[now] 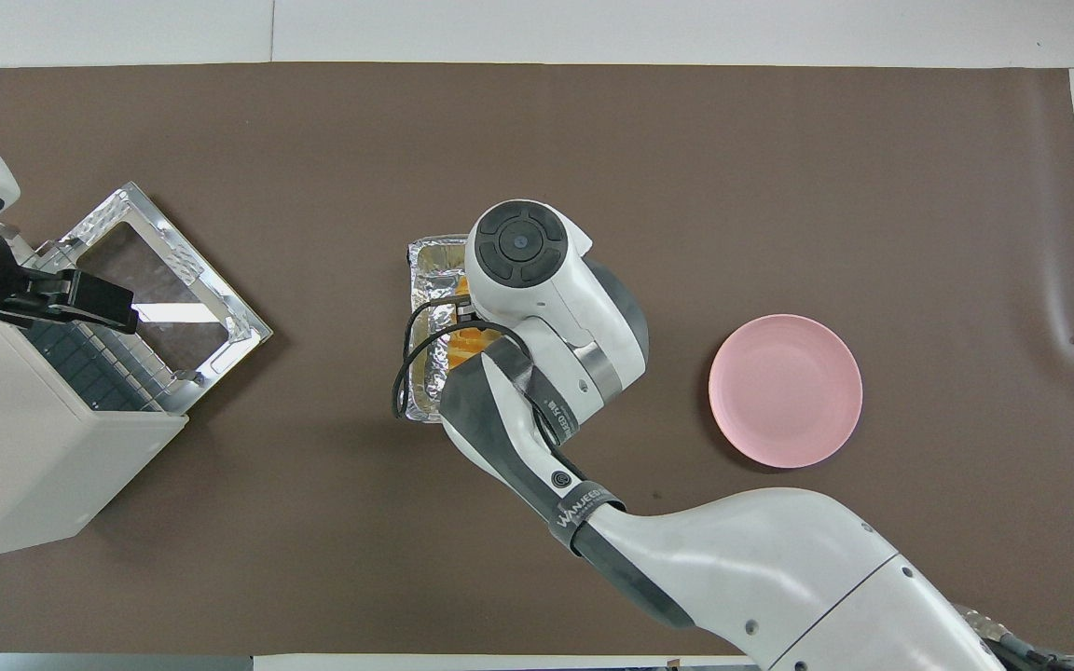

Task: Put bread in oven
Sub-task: 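Slide the foil tray with bread toward the oven using the right gripper, then grasp the foil tray with the left gripper while the right gripper withdraws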

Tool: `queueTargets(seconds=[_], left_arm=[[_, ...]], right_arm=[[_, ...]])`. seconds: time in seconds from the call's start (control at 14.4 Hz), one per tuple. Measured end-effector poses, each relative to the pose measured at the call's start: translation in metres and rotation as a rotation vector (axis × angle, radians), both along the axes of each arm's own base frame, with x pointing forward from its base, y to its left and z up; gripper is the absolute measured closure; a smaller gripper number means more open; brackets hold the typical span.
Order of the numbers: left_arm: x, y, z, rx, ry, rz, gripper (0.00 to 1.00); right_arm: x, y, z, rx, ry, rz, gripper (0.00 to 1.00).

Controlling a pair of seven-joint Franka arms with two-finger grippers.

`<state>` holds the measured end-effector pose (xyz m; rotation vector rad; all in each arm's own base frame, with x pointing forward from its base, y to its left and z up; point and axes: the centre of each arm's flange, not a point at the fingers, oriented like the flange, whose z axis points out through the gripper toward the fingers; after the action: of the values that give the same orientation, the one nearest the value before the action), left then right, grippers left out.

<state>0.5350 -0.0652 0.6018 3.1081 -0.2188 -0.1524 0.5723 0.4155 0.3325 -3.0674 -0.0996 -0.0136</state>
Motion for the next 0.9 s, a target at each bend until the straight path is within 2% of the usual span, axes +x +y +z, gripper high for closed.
queueTargets(seconds=[0.21,0.28,0.49,0.69,0.76,0.83,0.9], left_arm=[[0.000,0.000,0.000,0.000,0.000,0.000,0.00],[0.000,0.000,0.000,0.000,0.000,0.000,0.00],[-0.001,0.000,-0.001,0.001,0.007,0.000,0.00],[-0.003,-0.013,-0.001,0.002,0.013,0.010,0.00],[-0.003,-0.033,-0.001,-0.001,-0.013,0.012,0.00],[-0.003,-0.062,-0.003,-0.007,-0.053,0.017,0.00],[-0.005,-0.096,-0.010,-0.016,-0.092,0.027,0.00]], right_arm=[[-0.006,-0.005,0.000,0.002,-0.008,-0.004,0.94],[-0.006,-0.006,0.003,0.002,-0.008,-0.018,0.87],[-0.004,-0.016,0.017,-0.021,0.016,-0.064,0.53],[0.014,-0.054,0.055,-0.034,0.023,-0.120,0.18],[0.022,-0.075,0.070,-0.035,0.021,-0.134,0.06],[0.029,-0.098,0.085,-0.037,0.018,-0.124,0.00],[0.036,-0.122,0.098,-0.040,0.018,-0.096,0.00]])
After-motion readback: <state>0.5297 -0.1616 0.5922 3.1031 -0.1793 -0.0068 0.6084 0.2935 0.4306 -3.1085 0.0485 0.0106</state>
